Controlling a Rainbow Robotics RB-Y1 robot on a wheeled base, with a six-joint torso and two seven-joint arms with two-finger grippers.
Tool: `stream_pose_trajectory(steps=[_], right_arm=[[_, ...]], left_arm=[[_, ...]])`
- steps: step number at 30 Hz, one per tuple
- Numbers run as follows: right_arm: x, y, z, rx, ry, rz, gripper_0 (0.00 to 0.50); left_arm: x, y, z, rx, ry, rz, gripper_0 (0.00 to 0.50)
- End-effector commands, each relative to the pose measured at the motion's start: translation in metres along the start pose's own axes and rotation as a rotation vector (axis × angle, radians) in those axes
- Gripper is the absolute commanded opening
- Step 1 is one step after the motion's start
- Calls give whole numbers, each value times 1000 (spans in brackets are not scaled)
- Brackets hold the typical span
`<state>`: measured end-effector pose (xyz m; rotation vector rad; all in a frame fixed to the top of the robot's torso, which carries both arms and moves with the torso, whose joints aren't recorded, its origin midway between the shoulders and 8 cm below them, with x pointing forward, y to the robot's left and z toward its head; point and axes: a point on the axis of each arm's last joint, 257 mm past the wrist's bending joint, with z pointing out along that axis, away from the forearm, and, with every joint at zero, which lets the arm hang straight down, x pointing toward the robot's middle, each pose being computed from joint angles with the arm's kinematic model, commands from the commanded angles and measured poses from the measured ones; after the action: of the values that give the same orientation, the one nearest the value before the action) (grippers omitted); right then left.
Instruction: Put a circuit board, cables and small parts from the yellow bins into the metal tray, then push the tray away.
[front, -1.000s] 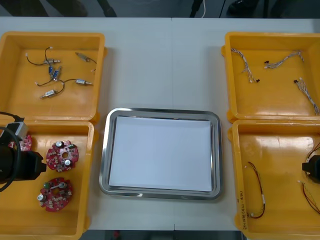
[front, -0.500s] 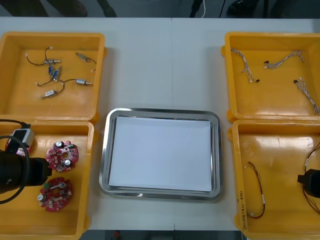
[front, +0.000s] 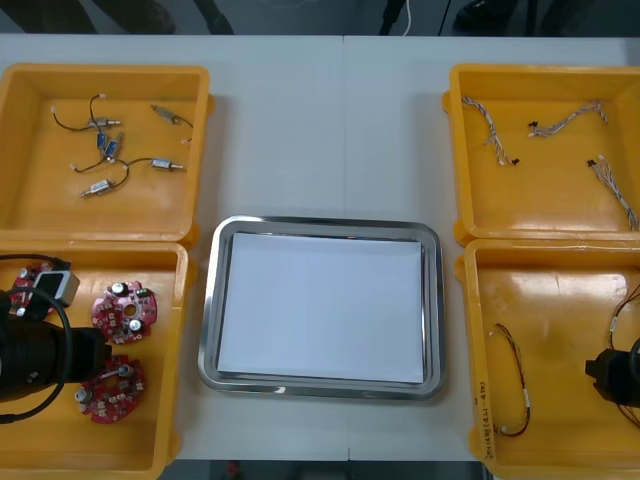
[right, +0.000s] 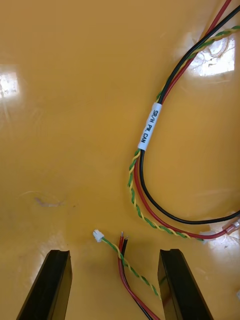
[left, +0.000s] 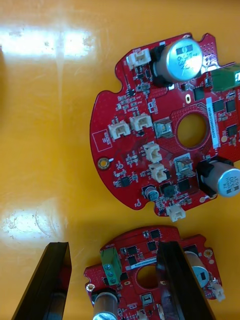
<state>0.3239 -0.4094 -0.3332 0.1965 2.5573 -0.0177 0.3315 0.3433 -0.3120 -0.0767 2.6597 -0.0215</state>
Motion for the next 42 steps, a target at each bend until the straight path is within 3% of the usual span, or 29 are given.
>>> stream_pose_trajectory(steps=[1, 5, 20, 23, 24, 25, 26, 35, 42], right_arm=[[20, 2, 3, 2, 26, -57, 500], [28, 2, 8, -2, 44, -53, 500], [30, 6, 15, -31, 34, -29, 500], [30, 8, 15, -35, 33, -26, 244], [30, 8, 15, -35, 33, -24, 115], [29, 7, 15, -34, 32, -22, 23], [30, 8, 15, -35, 33, -23, 0], [10, 8, 6, -39, -13, -20, 0], [-10, 14, -22, -42, -30, -38, 0]], left_arm=[[22, 1, 6, 2, 15, -14, 500], [28, 3, 7, 0, 19, -12, 500], [35, -1, 18, 4, 18, -6, 500], [34, -2, 22, 7, 11, -6, 500], [34, -1, 22, 7, 11, -4, 500], [35, -2, 22, 8, 13, -7, 500], [35, -2, 22, 9, 12, -4, 500], [37, -2, 22, 10, 15, -2, 500], [38, -2, 23, 11, 10, 2, 500]])
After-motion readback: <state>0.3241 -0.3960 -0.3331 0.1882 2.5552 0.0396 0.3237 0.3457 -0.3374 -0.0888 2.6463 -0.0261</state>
